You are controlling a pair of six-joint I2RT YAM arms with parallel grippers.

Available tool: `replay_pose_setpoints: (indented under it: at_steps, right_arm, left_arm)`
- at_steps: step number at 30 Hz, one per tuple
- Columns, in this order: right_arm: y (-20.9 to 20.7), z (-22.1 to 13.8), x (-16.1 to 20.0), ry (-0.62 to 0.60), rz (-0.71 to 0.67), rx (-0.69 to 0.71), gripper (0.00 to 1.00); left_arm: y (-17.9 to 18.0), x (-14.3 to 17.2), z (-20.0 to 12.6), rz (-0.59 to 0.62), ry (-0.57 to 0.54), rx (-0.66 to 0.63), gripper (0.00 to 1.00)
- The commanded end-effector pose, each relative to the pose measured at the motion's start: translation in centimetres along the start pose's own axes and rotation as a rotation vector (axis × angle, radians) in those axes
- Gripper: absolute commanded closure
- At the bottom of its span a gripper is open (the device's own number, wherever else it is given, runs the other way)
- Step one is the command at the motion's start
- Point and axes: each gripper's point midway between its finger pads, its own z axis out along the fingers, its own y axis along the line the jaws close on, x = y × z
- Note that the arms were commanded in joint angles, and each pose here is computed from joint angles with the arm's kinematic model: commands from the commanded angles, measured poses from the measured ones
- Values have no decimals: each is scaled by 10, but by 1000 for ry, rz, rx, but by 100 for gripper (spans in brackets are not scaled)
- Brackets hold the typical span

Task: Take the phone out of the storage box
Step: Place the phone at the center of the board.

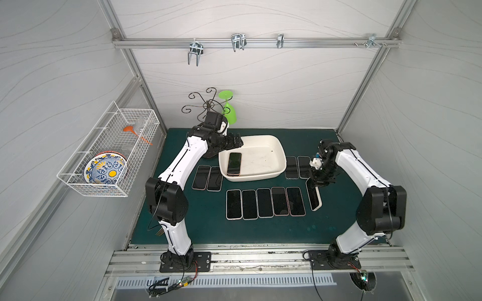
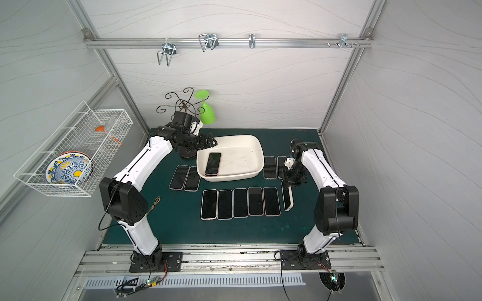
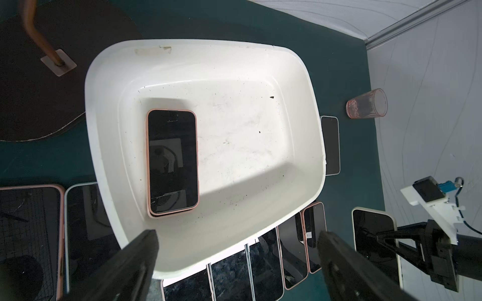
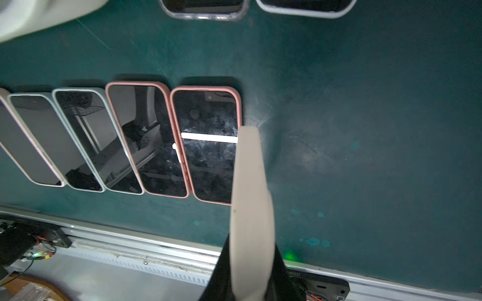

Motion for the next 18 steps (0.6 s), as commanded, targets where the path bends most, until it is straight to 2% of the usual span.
replay_pose_setpoints:
  at_steps: [1, 10, 18]
  right_arm:
    - [-7, 13, 0, 48, -11, 29, 100]
    - [-5, 56, -13, 92, 10, -21, 100]
    - [-3, 71, -19, 91, 33, -54, 100]
  left_arm:
    - [-3, -6, 9, 24, -2, 25, 0]
    - [1, -1, 12, 10, 9, 39, 0]
    - [6, 2, 15, 7, 15, 24, 0]
